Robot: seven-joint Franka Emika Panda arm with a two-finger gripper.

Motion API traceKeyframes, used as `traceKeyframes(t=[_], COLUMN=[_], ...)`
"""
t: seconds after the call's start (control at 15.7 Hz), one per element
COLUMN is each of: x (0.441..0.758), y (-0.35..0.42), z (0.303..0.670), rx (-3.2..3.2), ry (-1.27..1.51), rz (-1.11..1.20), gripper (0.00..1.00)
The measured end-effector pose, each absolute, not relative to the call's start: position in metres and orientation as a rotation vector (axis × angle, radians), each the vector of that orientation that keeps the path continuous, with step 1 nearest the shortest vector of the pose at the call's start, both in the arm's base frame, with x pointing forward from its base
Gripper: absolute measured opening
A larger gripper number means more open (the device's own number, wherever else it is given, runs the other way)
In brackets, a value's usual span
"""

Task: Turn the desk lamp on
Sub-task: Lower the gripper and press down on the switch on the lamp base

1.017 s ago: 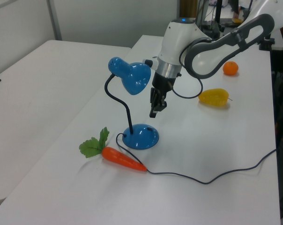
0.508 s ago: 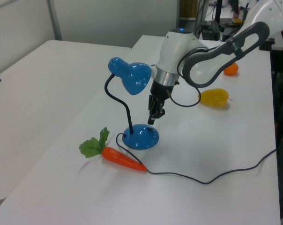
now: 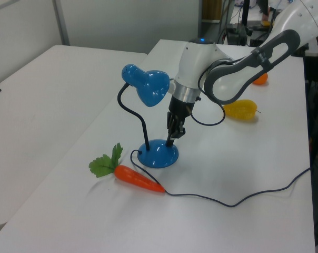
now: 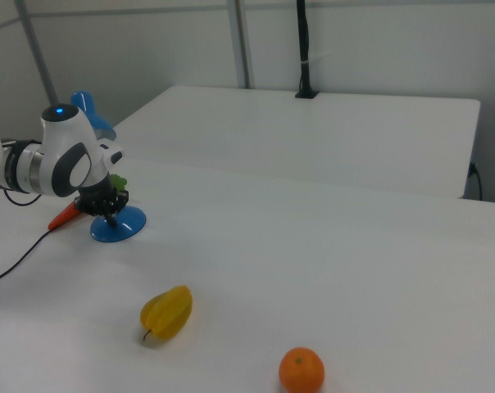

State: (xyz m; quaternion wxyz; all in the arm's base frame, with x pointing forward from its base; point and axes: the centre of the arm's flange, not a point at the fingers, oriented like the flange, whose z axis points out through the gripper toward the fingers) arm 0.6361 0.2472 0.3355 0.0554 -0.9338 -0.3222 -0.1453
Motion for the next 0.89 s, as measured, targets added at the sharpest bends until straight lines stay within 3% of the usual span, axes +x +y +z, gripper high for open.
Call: traceKeyframes(t=[0.89], x=[0.6395], y=[0.2483], z=[0.3338], rx=[-2.83], ry=[-0.978], rz=[-0.496], gripper=[0.01])
